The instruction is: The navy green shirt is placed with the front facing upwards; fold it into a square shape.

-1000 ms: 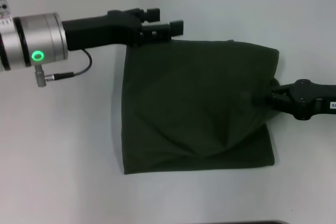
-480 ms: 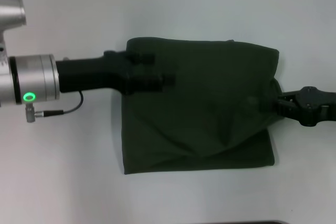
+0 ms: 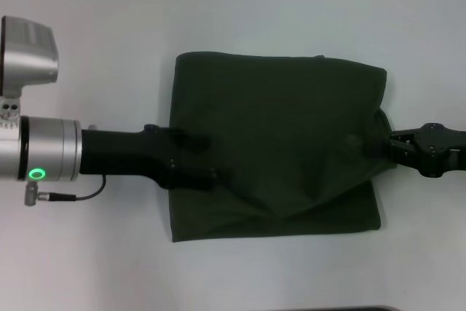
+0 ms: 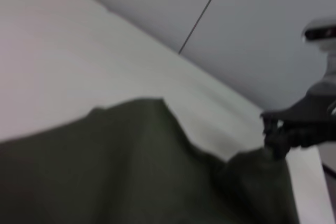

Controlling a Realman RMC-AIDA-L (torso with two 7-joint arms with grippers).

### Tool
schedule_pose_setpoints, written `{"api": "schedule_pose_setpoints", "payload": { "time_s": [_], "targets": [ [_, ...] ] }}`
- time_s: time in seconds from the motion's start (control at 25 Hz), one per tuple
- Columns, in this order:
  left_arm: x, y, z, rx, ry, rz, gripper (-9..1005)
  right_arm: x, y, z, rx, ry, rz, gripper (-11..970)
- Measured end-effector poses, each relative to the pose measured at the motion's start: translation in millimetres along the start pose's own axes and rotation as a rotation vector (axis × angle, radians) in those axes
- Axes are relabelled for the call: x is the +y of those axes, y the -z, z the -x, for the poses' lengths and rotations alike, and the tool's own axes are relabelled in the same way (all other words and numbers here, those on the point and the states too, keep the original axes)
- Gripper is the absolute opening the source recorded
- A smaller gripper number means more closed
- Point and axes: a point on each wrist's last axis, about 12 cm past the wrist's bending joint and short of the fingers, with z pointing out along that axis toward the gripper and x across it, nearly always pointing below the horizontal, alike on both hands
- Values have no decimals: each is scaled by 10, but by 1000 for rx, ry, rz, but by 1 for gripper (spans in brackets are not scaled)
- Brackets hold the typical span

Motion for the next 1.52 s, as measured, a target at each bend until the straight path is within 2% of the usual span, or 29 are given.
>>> {"api": "schedule_pose_setpoints", "payload": {
  "time_s": [0.16,0.56,1.2,1.52],
  "targets": [
    [16,15,-83,56,7,15,903,0,0,-1,0,-2,0,12],
    [26,43,-133,115,21,17,903,2,17,-33,2,-5,-5,14],
    [31,39,-83,119,12,16,904,55,182,-337,24,-72,-30,17],
    [28,27,-72,121,12,9,903,96,343,-435,8,-88,-38,19]
  ]
}}
